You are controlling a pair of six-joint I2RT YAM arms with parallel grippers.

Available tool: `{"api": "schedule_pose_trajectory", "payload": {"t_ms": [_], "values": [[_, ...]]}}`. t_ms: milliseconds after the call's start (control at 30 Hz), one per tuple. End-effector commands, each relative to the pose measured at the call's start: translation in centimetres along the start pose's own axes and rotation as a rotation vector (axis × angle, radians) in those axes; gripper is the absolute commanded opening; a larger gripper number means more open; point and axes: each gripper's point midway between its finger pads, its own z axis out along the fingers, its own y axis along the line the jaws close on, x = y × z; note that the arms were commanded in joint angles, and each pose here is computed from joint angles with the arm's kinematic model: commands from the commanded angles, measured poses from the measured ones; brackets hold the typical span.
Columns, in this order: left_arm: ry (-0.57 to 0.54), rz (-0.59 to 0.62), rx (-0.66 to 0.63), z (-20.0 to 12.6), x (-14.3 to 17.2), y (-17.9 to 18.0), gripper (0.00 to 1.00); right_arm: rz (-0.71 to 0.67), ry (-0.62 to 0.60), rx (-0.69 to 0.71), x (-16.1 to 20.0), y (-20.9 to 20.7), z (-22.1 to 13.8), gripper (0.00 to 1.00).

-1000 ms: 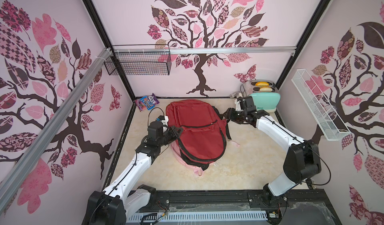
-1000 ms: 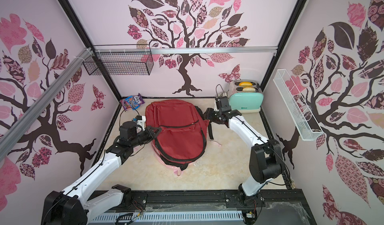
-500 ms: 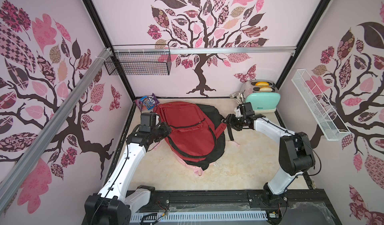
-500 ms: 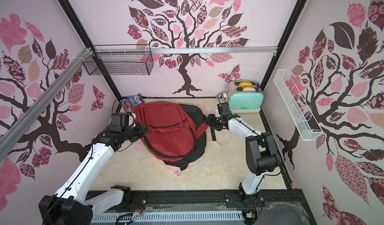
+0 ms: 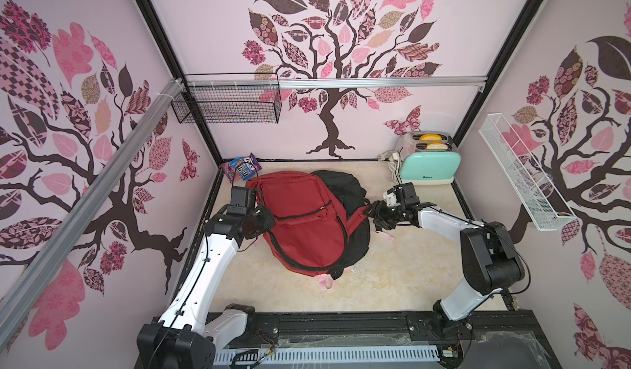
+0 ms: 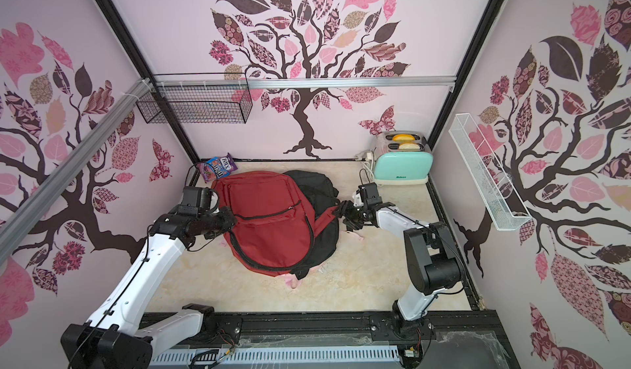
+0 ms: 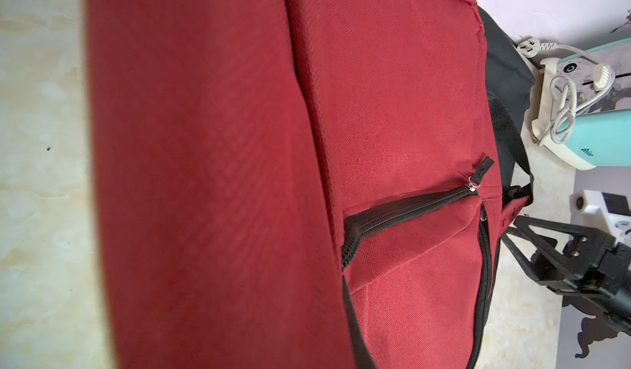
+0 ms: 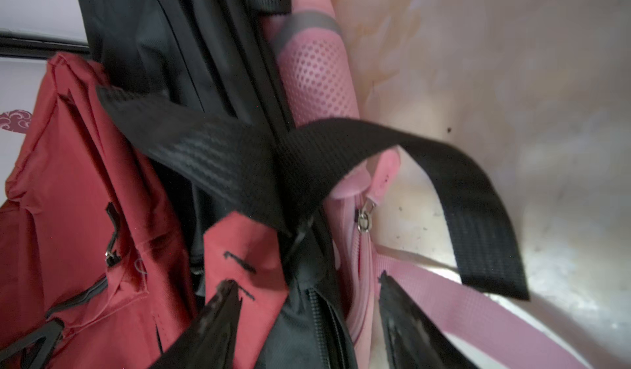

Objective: Zip up the backpack
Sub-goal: Pick up the backpack from the backpack.

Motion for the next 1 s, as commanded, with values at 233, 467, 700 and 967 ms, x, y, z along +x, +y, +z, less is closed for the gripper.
{"api": "schedule_pose_trajectory", "payload": {"t_ms": [233, 467, 700, 967], "values": [[-0.075, 0.009, 0.008, -0.8, -2.3, -0.7, 0.00, -0.041, 0.069, -0.075, 3.4, 1.2, 0.9, 0.65], [-0.064, 0.001, 0.026, -0.7, -2.0, -0.9, 0.00, -0.067, 0.084, -0.106, 3.4, 2.0, 1.3, 0.42], [-0.089, -0.011, 0.053, -1.1, -2.6, -1.5, 0.00, -0.087, 0.075, -0.084, 3.4, 1.7, 0.8, 0.01], [-0.241, 0.034, 0.051, -6.4, -7.3, -3.6, 0.00, -0.128, 0.013, 0.021, 1.9, 1.9, -1.2, 0.00]]}}
